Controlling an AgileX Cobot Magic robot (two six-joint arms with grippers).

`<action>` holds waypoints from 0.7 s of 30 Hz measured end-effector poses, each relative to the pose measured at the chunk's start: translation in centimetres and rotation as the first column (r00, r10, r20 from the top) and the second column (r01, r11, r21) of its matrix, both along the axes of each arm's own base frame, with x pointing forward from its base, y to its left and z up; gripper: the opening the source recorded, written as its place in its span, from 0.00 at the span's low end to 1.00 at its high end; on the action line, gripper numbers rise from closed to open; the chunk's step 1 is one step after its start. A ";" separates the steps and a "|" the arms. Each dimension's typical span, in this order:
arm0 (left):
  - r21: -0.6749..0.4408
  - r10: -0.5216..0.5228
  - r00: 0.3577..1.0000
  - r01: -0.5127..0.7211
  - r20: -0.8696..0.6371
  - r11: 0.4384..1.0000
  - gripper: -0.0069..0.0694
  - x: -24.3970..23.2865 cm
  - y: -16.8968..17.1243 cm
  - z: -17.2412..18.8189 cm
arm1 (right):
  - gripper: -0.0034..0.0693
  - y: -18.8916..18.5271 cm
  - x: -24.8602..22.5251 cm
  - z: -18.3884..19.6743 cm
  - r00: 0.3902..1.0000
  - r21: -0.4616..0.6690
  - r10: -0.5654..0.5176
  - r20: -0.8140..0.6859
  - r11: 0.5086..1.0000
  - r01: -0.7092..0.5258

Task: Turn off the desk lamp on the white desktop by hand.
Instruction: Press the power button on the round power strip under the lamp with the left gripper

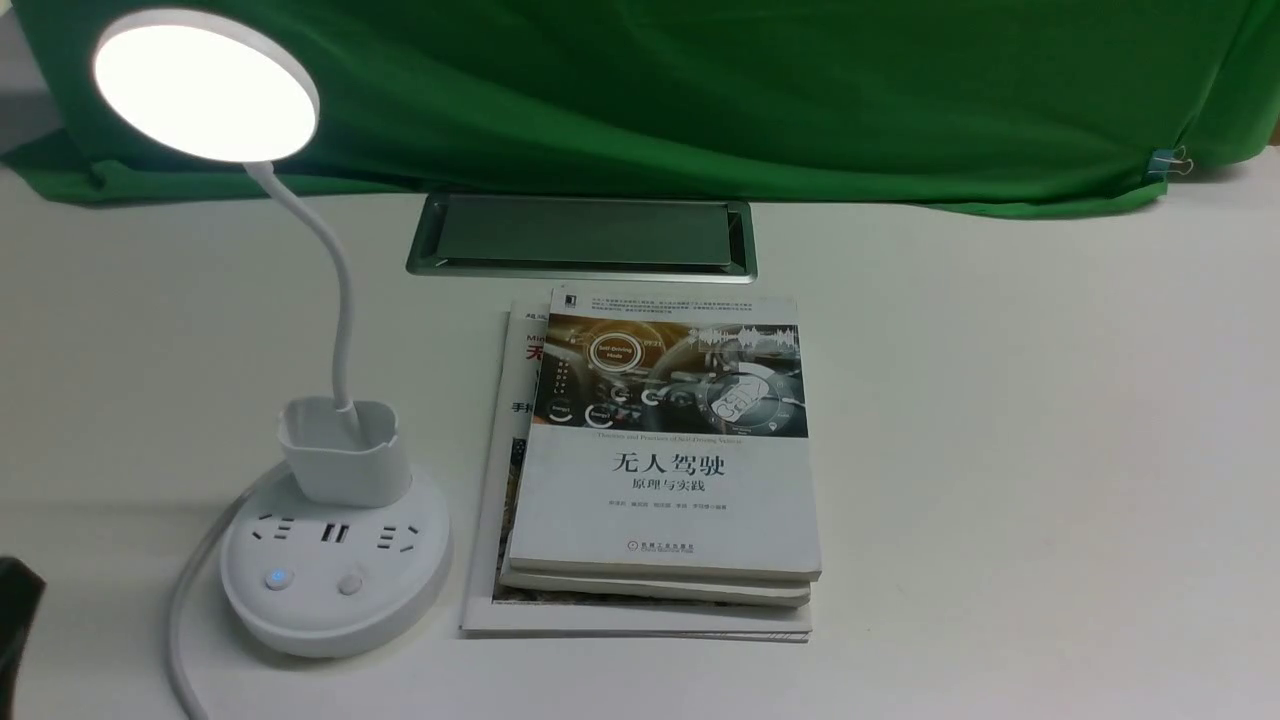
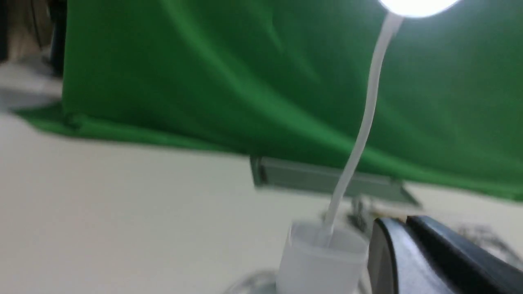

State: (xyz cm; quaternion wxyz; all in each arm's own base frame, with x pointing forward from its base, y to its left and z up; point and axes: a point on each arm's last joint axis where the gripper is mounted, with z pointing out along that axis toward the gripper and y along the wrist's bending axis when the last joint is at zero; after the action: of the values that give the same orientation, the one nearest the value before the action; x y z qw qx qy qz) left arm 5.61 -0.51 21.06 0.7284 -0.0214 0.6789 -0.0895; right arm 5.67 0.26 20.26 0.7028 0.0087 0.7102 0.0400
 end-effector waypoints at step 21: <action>-0.012 0.033 0.940 -0.030 0.339 0.999 0.11 -0.9 0.3 4.3 | 0.10 0.0 0.0 0.0 1.000 0.000 0.000 0.000 1.000 0.000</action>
State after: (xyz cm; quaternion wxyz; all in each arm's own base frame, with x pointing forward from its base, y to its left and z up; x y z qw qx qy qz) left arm 4.71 -0.21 25.34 0.8357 -0.0190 0.5426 -0.0826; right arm 5.67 0.26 20.26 0.7028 0.0087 0.7102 0.0400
